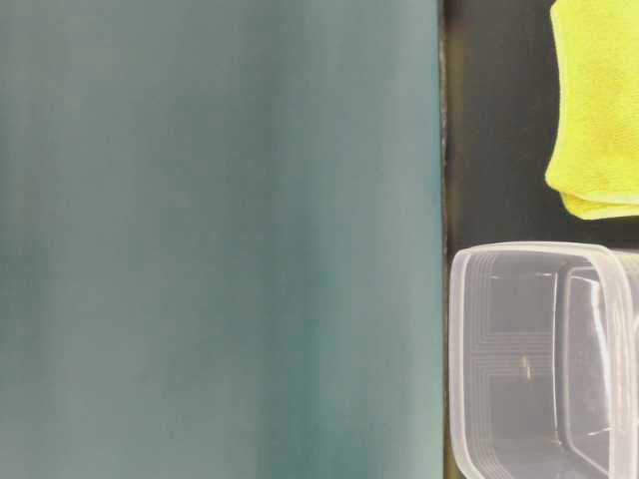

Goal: Place the yellow towel into the container with the left arm.
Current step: 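Move the left gripper over the yellow towel beside the container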

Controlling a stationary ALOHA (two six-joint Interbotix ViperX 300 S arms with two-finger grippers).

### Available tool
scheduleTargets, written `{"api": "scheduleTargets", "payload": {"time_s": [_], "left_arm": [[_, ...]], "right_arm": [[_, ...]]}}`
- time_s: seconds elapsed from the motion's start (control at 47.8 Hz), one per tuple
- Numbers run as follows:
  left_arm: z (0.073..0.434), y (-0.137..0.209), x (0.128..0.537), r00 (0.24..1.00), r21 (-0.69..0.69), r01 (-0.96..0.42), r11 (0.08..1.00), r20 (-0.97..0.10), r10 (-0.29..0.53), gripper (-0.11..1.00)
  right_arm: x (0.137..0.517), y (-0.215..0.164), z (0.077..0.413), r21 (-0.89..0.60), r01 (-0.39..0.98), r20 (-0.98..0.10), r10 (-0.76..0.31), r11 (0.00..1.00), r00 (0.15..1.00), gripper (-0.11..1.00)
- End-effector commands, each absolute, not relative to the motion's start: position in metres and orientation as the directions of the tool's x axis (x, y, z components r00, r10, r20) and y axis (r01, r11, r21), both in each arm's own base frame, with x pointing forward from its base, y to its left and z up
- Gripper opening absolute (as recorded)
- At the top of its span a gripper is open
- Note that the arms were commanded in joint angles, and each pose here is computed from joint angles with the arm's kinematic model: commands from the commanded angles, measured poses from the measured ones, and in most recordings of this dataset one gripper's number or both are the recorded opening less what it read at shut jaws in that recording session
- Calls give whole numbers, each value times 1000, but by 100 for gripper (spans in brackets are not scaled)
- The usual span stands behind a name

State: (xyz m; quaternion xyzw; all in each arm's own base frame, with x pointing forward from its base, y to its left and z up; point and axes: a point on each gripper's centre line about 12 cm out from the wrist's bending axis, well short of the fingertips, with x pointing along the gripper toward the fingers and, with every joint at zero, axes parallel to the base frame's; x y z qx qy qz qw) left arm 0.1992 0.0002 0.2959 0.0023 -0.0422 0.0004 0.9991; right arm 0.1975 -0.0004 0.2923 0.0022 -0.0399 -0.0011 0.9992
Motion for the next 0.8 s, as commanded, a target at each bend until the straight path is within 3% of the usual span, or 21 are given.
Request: {"api": "scheduleTargets", "payload": {"time_s": [0.0,0.084,0.335,0.503,0.691,0.775], "left_arm": [[311,6,211,998,-5,-27,1000,49,27,6],[319,12,222,998,-39,-51,998,-25,51,0],[346,16,279,965,-8,-63,998,-255,59,0],[347,15,336,904,26,-44,999,-424,51,0],[340,18,396,824,80,-10,997,-564,53,0],[334,21,417,774,83,-8,997,-630,59,0]], "right_arm": [[199,1,301,15,-4,107,3,1000,994,1],[196,0,304,18,-3,125,0,1000,992,0],[183,1,308,21,-5,107,2,1000,994,-1],[173,1,303,26,-5,32,4,1000,999,-1],[162,-1,307,28,2,37,-3,1000,999,0],[160,0,307,28,2,38,-3,1000,999,6]]}}
